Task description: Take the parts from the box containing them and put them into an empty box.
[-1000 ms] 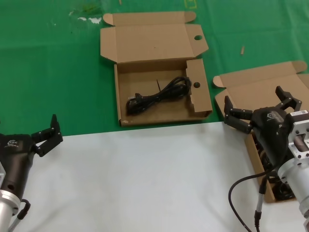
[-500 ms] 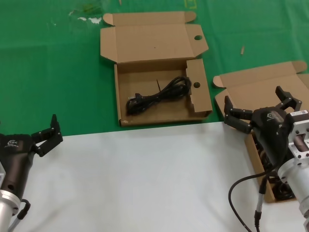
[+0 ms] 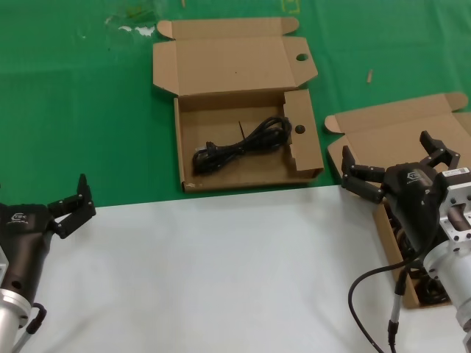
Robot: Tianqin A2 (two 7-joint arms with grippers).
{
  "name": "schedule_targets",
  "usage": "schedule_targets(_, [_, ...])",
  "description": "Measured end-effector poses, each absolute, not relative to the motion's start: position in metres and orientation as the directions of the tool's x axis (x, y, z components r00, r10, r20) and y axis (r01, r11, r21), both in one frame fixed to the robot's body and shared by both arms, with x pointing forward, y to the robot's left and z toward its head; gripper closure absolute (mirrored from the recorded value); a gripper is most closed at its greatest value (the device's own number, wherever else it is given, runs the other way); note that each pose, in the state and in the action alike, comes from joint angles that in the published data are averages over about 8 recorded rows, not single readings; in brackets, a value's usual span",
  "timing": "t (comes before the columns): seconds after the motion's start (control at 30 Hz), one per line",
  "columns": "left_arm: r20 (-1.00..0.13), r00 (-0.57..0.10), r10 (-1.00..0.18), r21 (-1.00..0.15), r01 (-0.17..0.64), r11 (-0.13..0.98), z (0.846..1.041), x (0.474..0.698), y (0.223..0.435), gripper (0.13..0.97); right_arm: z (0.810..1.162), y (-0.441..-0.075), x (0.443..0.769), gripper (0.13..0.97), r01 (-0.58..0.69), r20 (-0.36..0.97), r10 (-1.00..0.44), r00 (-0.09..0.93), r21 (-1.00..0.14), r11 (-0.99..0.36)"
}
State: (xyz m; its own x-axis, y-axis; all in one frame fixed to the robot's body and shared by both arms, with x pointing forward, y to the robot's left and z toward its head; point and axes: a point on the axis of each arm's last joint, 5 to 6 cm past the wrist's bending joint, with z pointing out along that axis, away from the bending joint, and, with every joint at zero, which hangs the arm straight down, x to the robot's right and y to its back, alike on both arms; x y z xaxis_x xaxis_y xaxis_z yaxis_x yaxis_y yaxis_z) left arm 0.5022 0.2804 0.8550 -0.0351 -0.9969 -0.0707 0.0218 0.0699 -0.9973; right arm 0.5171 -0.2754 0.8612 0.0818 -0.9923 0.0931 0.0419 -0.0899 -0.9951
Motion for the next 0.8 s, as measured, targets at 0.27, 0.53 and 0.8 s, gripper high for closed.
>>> schedule_targets(0.27, [-0.071, -0.035, -0.997, -0.997, 0.022, 0.070, 0.8550, 0.5022, 0.2804, 0.132, 0.8612, -0.2754, 0.5171, 0.130, 0.042, 0.093, -0.992, 0.082, -0.995, -0.090])
schedule_targets(0.53, [-0.071, -0.035, -0.997, -0.997, 0.022, 0.070, 0.8550, 0.5022, 0.2804, 0.132, 0.8612, -0.2754, 0.5171, 0.130, 0.042, 0.093, -0.992, 0.082, -0.995, -0.090])
schedule_targets(0.8, [-0.071, -0.035, -0.997, -0.997, 0.022, 0.070, 0.8550, 0.5022, 0.2804, 0.132, 0.8612, -0.2754, 0.5171, 0.130, 0.042, 0.093, -0.992, 0.082, -0.995, -0.090])
